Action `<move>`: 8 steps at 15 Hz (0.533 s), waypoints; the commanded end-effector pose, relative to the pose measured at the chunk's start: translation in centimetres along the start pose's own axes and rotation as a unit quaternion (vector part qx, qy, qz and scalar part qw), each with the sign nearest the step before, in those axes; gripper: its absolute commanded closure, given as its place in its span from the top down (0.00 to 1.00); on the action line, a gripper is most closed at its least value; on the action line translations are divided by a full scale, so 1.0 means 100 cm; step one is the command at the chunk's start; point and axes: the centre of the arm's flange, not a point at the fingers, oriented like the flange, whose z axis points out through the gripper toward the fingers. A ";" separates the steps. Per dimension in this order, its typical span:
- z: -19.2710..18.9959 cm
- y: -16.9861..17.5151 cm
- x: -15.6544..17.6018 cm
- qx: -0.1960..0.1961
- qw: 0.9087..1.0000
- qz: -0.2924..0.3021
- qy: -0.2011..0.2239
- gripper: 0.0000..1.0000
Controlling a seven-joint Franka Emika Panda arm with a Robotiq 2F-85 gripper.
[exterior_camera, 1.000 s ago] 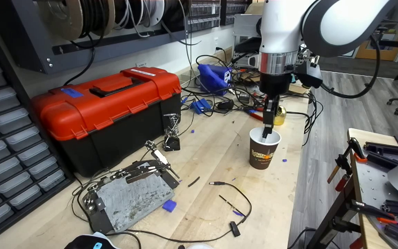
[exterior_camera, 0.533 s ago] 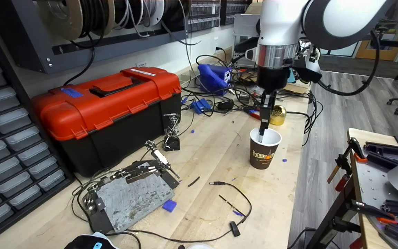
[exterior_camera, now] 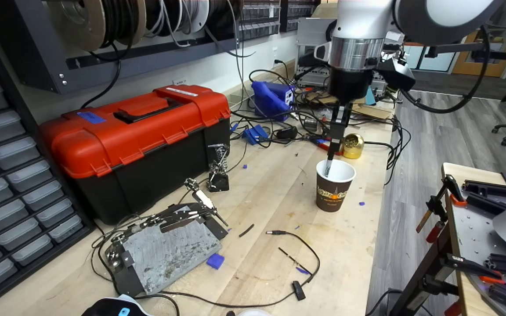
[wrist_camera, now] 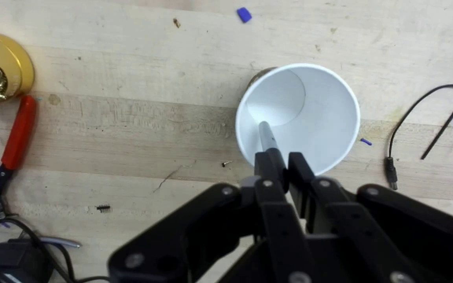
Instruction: Put the black sharpie on the table
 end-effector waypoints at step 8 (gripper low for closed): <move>-0.109 0.021 0.010 -0.040 0.999 -0.007 0.017 0.03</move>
